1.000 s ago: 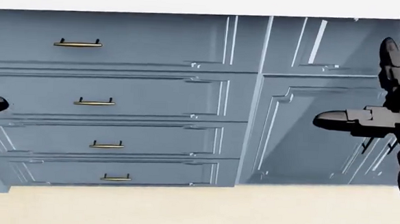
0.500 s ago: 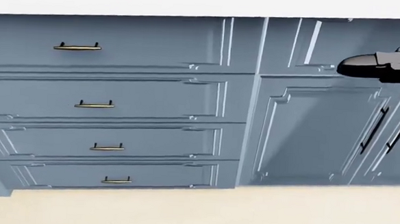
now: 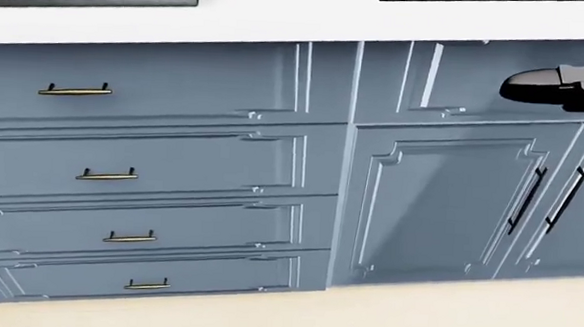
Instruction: Close the toaster oven door.
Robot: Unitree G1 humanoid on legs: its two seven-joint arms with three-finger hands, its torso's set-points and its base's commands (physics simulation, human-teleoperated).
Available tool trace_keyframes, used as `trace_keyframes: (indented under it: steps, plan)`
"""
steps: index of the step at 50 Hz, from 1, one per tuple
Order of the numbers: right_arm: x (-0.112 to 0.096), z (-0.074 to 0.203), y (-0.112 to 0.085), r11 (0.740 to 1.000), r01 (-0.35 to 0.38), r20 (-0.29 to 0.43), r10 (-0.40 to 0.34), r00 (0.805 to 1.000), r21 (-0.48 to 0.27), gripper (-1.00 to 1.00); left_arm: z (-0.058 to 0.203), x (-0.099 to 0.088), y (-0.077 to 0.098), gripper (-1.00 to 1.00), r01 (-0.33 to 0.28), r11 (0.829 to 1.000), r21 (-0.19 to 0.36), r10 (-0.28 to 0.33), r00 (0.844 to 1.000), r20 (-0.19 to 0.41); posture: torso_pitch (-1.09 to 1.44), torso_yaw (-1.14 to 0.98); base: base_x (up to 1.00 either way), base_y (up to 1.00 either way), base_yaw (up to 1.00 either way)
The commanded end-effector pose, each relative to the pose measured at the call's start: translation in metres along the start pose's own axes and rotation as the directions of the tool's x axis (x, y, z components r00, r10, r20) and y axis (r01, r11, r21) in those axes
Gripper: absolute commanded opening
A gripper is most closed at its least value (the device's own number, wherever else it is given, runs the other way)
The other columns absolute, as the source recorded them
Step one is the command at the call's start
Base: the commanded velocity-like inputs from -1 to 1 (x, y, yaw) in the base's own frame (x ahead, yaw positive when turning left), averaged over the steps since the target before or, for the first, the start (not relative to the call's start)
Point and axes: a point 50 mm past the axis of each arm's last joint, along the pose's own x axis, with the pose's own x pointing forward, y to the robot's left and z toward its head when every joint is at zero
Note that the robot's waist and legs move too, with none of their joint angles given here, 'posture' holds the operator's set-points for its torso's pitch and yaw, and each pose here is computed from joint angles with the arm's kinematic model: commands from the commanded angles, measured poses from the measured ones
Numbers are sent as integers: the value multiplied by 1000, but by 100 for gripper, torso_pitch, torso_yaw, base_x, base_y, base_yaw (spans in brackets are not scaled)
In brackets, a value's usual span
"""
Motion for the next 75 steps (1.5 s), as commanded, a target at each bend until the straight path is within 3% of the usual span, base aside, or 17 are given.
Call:
trace_keyframes:
  steps: [1, 75]
  plan:
    - [4, 24, 5, 1000, -24, 103, 25, 994, -17, 100, 27, 6, 7, 100, -23, 1000, 1, 23, 993, 112, 0, 0, 16, 6, 0]
    - [6, 32, 5, 999, -40, 114, 42, 993, -20, 100, 30, 7, 11, 100, -39, 999, -1, 39, 992, 119, 0, 0, 11, 22, 0]
